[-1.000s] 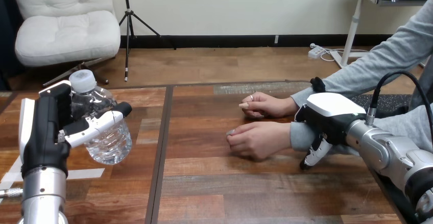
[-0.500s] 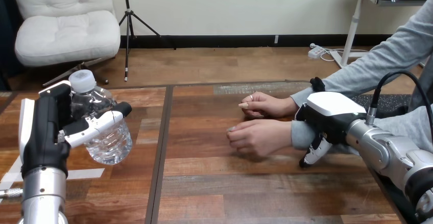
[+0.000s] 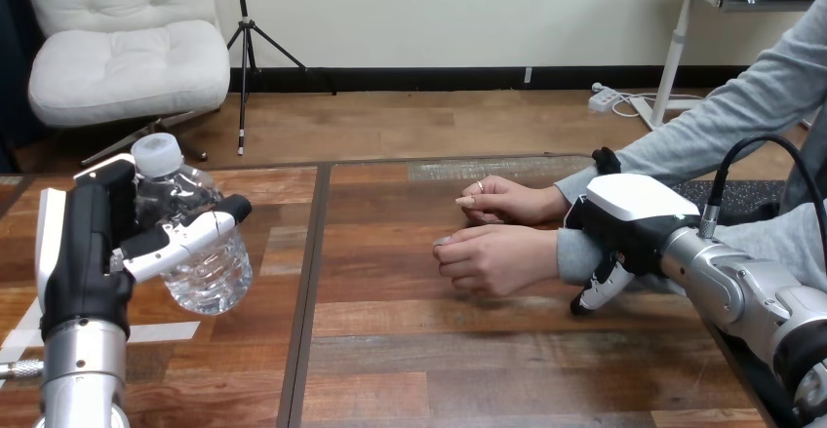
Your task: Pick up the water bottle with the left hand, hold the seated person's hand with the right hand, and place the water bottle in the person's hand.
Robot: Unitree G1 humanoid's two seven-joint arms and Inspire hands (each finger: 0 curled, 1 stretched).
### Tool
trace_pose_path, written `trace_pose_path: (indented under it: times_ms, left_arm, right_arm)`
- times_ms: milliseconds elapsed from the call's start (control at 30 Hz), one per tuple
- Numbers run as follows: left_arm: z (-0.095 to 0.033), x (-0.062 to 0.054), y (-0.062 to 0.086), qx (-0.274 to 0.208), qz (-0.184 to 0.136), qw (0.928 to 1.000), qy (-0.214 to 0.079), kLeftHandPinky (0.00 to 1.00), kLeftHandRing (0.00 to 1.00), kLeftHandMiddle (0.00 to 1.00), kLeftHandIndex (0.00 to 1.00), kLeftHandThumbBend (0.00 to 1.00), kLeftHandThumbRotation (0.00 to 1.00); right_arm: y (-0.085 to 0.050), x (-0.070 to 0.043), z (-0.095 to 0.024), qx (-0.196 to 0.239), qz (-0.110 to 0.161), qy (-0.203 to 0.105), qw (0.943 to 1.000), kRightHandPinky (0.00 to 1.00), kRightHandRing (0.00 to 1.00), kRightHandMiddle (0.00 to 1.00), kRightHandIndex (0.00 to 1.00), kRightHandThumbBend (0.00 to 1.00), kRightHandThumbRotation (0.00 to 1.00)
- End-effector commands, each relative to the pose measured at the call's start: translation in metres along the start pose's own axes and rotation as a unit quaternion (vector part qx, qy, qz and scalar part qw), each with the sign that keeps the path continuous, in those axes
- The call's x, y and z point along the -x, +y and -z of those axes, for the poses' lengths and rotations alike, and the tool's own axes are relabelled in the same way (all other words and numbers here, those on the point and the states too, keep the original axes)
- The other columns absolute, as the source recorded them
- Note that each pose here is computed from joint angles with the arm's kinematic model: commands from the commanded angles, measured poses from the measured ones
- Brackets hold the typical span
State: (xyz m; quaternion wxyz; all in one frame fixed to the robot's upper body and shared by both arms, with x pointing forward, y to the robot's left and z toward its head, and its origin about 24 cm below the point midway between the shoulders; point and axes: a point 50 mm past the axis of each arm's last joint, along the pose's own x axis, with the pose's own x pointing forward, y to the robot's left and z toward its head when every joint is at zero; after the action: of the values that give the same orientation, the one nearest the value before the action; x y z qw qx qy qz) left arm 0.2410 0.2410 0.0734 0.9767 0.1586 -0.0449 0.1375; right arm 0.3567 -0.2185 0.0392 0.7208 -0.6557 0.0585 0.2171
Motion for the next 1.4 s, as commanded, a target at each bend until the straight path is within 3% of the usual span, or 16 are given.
trace_pose_path:
  times_ms: [0,1100,1367]
  left_arm:
    - [-0.0288,-0.0090,0.0013,0.007,-0.008,0.9975,-0.070,0.31,0.36,0.41,0.43,0.66,0.00]
    - [-0.0288,-0.0087,0.0015,-0.002,-0.006,0.9972,-0.075,0.31,0.37,0.41,0.43,0.66,0.00]
    - [-0.0290,-0.0085,0.0010,0.014,-0.007,0.9975,-0.069,0.31,0.37,0.41,0.43,0.65,0.00]
  right_arm:
    - [-0.0330,-0.0055,-0.0090,0.007,0.058,-0.021,0.9981,0.21,0.25,0.32,0.35,0.75,0.00]
    - [-0.0327,-0.0045,-0.0087,-0.002,0.064,-0.025,0.9976,0.16,0.21,0.27,0.32,0.70,0.00]
    - [-0.0318,-0.0043,-0.0079,0.002,0.063,-0.023,0.9977,0.18,0.23,0.30,0.34,0.70,0.00]
